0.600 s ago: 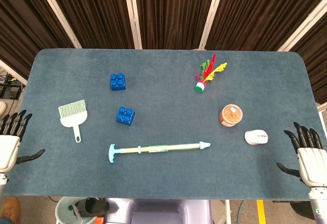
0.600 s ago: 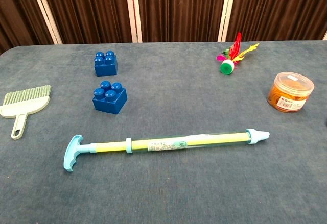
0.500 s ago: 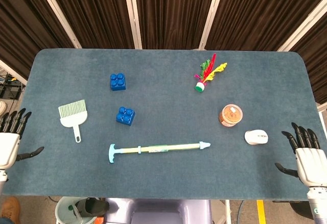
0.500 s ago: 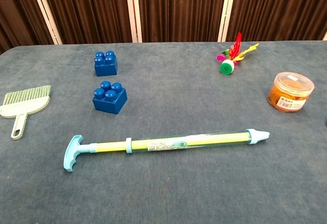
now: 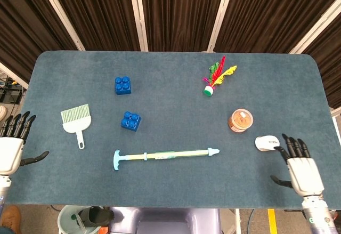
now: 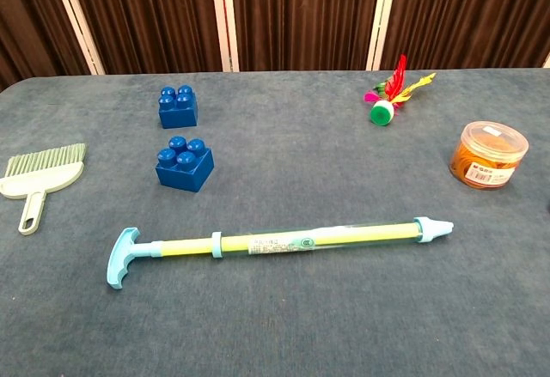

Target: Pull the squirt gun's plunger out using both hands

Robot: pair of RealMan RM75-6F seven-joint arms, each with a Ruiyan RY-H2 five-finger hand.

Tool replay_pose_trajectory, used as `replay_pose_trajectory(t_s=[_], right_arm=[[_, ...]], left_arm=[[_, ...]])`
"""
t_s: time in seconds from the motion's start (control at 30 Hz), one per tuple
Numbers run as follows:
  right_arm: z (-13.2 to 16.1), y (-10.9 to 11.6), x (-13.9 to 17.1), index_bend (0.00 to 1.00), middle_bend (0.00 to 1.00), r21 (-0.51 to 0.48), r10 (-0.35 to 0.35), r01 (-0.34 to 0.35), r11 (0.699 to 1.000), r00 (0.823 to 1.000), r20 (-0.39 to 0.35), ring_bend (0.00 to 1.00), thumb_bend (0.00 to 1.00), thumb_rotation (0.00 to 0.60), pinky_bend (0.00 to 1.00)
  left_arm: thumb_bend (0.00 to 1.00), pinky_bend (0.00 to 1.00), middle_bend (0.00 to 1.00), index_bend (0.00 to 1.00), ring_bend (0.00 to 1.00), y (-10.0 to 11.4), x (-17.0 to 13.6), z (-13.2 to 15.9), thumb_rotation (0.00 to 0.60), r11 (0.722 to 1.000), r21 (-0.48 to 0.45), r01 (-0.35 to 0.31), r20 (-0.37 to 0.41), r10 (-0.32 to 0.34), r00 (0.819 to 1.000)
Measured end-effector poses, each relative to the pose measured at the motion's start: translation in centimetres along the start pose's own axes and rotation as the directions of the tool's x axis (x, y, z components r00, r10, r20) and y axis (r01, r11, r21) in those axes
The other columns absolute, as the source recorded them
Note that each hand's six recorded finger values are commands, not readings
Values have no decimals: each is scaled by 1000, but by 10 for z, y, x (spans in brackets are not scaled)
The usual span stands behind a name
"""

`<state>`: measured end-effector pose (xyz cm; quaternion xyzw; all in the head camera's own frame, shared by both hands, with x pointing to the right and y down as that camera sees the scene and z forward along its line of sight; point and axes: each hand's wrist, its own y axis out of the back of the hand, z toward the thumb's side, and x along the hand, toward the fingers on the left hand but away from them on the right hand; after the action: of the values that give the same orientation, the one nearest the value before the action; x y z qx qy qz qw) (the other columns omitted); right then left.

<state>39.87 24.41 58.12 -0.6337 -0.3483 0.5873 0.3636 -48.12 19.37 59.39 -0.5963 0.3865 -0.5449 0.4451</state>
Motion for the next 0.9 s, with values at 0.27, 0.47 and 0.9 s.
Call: replay_pose_trajectory(t_s=[0.27, 0.47, 0.9], right_arm=[[48, -40, -10, 472, 0, -52, 31, -35, 998, 996, -81, 0, 231, 600, 0], [86, -71, -22, 480, 2, -38, 72, -78, 996, 988, -138, 0, 241, 600, 0], [132, -83, -55, 480, 14, -49, 59, -71, 996, 975, -216, 0, 331, 600, 0]], left_arm=[[33, 0, 0, 0, 0, 4, -2, 8, 600, 999, -12, -30, 38, 31, 999], [33, 0, 0, 0, 0, -3, -1, 9, 600, 1000, -11, 0, 47, 0, 999], [33, 0, 0, 0, 0, -13, 1, 11, 600, 999, -6, 49, 59, -49, 997]])
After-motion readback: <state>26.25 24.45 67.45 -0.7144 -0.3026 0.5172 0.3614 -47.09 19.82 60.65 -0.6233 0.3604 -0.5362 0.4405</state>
